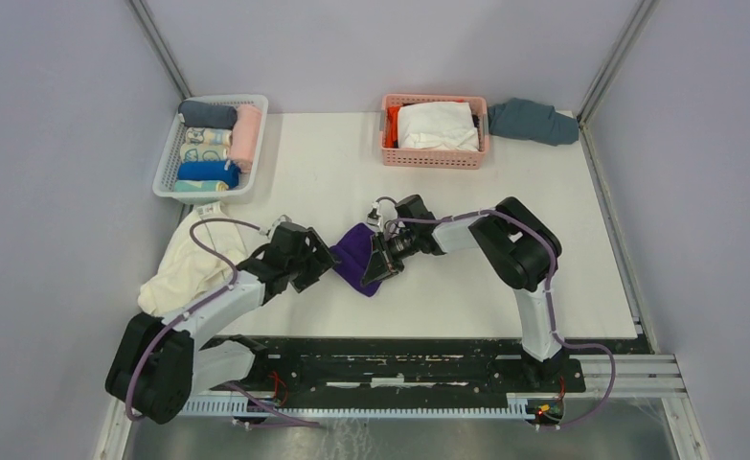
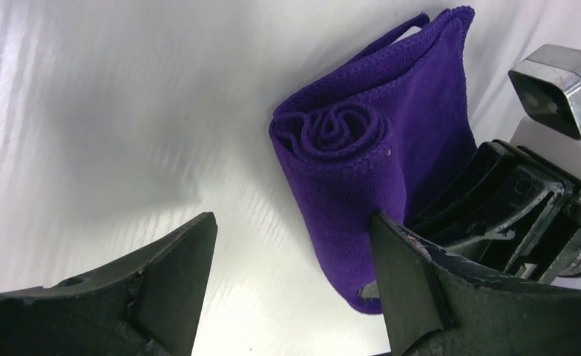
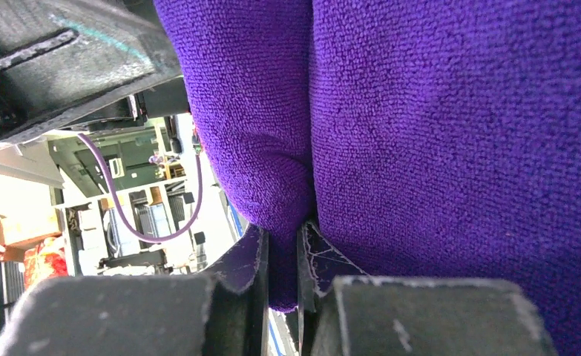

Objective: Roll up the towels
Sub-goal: Roll the towel at the center of the board.

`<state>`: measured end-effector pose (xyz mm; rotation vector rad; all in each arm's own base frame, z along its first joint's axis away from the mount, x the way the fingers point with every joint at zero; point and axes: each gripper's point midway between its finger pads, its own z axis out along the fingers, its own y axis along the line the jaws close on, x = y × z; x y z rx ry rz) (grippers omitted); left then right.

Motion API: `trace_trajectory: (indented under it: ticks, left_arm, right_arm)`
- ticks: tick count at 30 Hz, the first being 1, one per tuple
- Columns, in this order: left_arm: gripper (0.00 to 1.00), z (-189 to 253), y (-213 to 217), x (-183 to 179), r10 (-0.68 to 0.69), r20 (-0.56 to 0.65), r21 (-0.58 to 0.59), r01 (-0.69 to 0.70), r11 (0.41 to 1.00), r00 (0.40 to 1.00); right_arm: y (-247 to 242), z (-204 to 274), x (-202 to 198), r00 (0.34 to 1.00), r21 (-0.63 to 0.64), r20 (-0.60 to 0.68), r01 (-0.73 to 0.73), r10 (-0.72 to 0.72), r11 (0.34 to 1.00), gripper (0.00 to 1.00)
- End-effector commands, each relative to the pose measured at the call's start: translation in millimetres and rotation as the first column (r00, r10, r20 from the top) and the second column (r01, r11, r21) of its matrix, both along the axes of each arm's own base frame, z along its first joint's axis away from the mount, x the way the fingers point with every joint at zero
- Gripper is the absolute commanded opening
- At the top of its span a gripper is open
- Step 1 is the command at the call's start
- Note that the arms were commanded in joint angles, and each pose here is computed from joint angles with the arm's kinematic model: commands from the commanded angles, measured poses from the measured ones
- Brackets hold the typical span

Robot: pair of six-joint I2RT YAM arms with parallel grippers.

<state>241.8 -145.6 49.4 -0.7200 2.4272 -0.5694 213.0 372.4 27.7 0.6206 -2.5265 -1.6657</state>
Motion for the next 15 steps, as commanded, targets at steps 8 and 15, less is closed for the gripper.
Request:
trace_trajectory:
  ticks: [8, 15]
  left_arm:
    - [0.71, -28, -4, 21, 0.031, -0.05, 0.04, -0.029, 0.999, 0.998]
    - [0.7, -56, 7, 9, 0.042, -0.122, 0.108, -0.029, 0.994, 0.992]
  right_arm:
    - [-8, -6, 9, 0.994, -0.107, 0.109, 0.025, -0.013, 0.994, 0.33]
    - [-22, 18, 16, 0.95, -0.218, 0.311, 0.058, 0.013, 0.974, 0.48]
